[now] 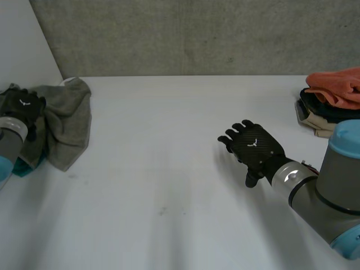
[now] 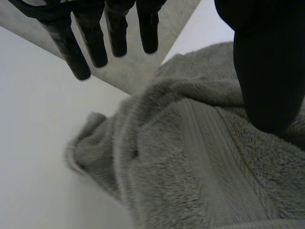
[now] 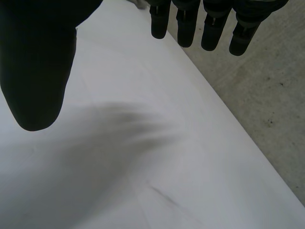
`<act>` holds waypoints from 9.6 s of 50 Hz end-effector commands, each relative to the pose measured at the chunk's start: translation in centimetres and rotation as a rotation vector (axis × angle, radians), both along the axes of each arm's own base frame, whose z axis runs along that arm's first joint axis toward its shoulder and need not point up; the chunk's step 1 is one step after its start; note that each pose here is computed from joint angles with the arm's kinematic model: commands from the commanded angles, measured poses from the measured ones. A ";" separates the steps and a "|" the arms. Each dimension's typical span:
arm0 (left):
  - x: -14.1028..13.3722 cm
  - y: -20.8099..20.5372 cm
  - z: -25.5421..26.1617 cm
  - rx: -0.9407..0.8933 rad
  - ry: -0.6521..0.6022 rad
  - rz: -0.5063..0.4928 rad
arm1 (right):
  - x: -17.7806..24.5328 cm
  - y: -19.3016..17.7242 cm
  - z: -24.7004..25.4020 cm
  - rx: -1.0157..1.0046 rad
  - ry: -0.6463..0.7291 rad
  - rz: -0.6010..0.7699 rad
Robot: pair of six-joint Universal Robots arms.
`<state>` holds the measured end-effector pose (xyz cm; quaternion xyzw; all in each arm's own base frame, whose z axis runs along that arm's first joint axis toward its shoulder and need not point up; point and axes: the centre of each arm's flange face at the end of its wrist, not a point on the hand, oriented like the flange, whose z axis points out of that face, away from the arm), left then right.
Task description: Fold the laundry.
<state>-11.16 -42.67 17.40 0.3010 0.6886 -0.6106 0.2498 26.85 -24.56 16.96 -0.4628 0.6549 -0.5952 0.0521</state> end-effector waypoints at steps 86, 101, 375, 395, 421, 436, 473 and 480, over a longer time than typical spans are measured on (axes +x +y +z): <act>-20.0 11.5 11.3 -0.151 0.612 -0.489 | -5.6 -4.4 4.3 -0.084 -0.199 -0.306; -30.3 21.3 3.3 0.162 0.667 -0.752 | -6.8 -5.3 4.6 -0.096 -0.204 -0.348; -21.1 8.6 1.4 -0.271 -0.188 -0.344 | -4.7 -13.9 2.3 -0.308 0.120 -0.474; -13.2 7.9 -2.2 0.075 -0.080 -0.351 | -6.7 -7.6 0.4 0.166 0.062 -0.352; -11.8 -4.2 -2.7 -0.198 0.047 -0.082 | -7.1 -6.5 -0.6 0.173 0.067 -0.360; -13.8 2.8 -3.8 -0.028 0.037 -0.275 | -8.1 -7.2 -0.1 0.163 0.058 -0.388; -11.9 9.9 0.0 0.014 0.046 -0.277 | -13.9 -9.7 -1.3 0.123 -0.020 -0.573; -11.5 10.4 1.0 -0.003 0.048 -0.270 | -18.4 -11.0 0.5 0.089 -0.025 -0.672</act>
